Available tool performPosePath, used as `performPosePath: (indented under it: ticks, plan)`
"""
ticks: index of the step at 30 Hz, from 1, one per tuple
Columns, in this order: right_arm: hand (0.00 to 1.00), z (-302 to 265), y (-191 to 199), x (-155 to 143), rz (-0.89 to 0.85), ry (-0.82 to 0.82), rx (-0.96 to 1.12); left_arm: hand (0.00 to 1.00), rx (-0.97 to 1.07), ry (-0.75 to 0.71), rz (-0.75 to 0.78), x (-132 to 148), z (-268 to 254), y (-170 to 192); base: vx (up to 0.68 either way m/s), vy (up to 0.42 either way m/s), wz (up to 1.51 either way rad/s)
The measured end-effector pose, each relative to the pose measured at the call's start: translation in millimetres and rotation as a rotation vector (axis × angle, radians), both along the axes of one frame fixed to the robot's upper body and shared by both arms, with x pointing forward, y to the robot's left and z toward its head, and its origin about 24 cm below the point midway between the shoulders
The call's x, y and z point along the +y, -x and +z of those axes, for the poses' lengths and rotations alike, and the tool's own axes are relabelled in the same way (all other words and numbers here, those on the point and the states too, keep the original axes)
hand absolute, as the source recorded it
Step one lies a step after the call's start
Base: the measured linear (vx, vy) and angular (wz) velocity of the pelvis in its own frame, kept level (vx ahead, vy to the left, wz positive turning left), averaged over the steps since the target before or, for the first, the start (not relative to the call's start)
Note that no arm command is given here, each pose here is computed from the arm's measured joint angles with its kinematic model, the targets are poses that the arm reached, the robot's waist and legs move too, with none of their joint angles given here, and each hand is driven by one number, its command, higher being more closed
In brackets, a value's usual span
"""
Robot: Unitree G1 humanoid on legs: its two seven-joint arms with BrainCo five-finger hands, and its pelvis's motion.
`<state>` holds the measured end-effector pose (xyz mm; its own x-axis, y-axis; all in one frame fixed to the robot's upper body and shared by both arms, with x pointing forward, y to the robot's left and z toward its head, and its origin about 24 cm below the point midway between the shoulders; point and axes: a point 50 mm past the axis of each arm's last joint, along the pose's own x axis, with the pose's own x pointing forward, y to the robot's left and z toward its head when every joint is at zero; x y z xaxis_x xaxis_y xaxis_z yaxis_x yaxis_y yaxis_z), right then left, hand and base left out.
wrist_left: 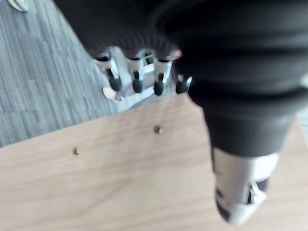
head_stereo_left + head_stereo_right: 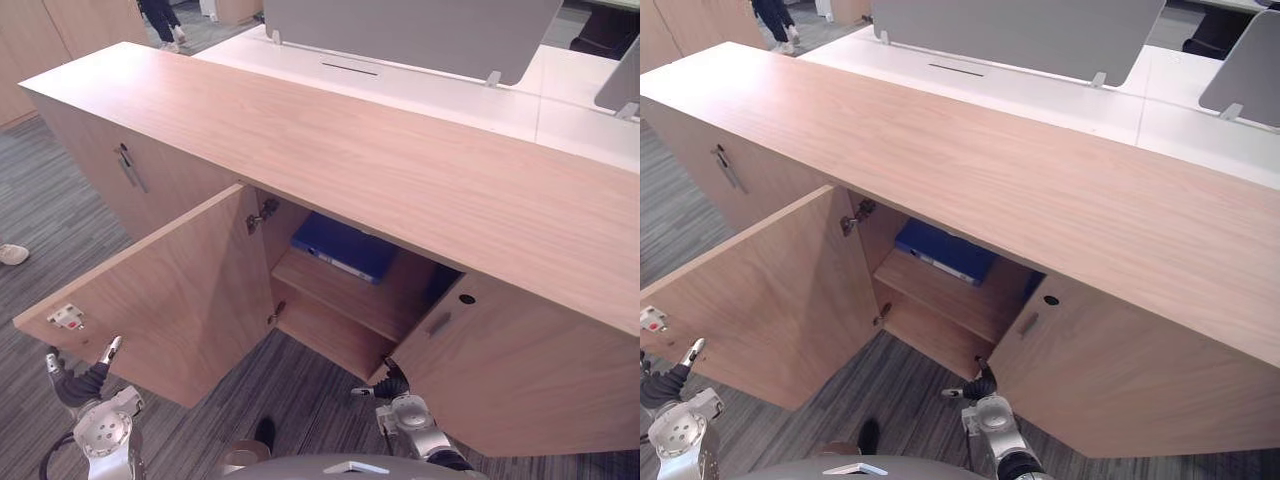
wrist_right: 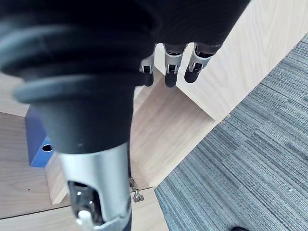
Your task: Walk over to the cabinet, pick up the folder, carry it to the office cabinet, place the folder inside the office cabinet, then close the office cabinet door
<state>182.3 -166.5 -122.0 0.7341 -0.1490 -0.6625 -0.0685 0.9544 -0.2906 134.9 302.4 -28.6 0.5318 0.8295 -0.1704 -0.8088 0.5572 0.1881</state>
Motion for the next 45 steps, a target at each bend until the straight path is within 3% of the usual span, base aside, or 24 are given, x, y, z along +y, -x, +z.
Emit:
performPosePath:
  ticks: [28,45]
  plan:
    - [0.00,-0.7,0.8,4.6,-0.003,-0.008,0.002,0.00,-0.141,-0.049,0.173,22.0,25.4,7.5,0.00,-0.011,-0.02]
    - [0.00,-1.0,1.5,3.9,-0.007,-0.010,0.004,0.00,-0.135,-0.020,0.101,12.8,20.9,0.5,0.00,-0.004,-0.01]
